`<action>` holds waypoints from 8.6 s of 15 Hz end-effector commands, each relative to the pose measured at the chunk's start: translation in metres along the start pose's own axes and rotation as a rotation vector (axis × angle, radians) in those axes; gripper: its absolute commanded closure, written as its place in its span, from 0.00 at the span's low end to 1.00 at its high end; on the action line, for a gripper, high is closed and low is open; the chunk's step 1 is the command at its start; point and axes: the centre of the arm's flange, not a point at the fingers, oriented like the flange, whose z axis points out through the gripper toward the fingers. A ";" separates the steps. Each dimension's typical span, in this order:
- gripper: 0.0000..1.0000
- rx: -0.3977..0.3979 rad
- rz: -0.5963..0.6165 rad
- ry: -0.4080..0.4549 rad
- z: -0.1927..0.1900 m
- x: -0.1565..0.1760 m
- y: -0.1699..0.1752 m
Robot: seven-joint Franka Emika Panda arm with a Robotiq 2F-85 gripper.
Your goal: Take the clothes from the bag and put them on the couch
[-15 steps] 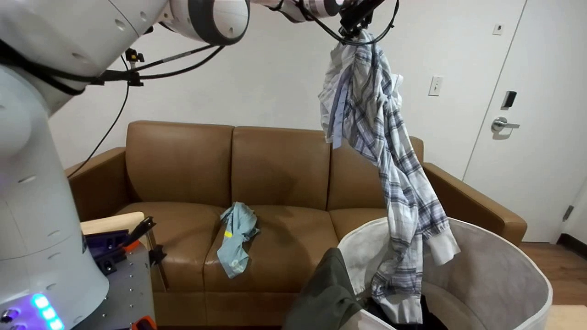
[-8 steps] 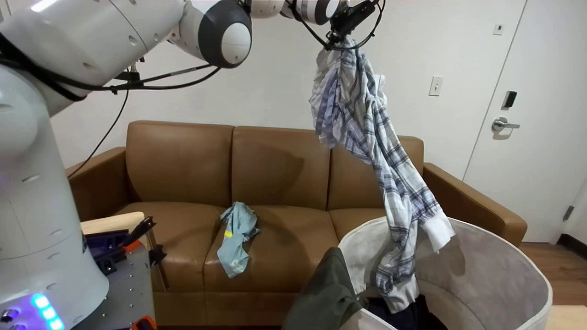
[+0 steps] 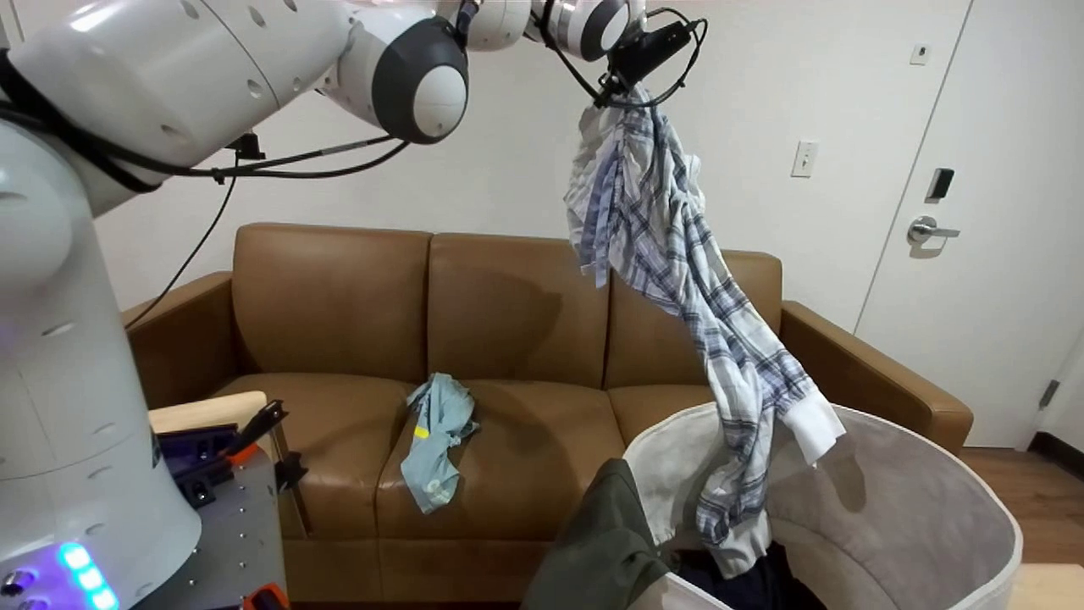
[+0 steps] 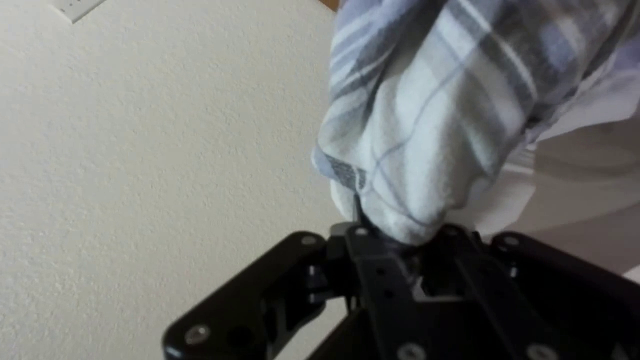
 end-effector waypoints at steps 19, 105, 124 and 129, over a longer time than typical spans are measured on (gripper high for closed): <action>0.89 0.447 0.021 -0.046 0.085 0.048 -0.205; 0.00 0.667 -0.182 -1.487 -0.015 -0.293 -0.319; 0.00 0.355 -0.590 -1.658 0.028 -0.432 -0.332; 0.00 0.183 -0.674 -1.700 0.041 -0.451 -0.312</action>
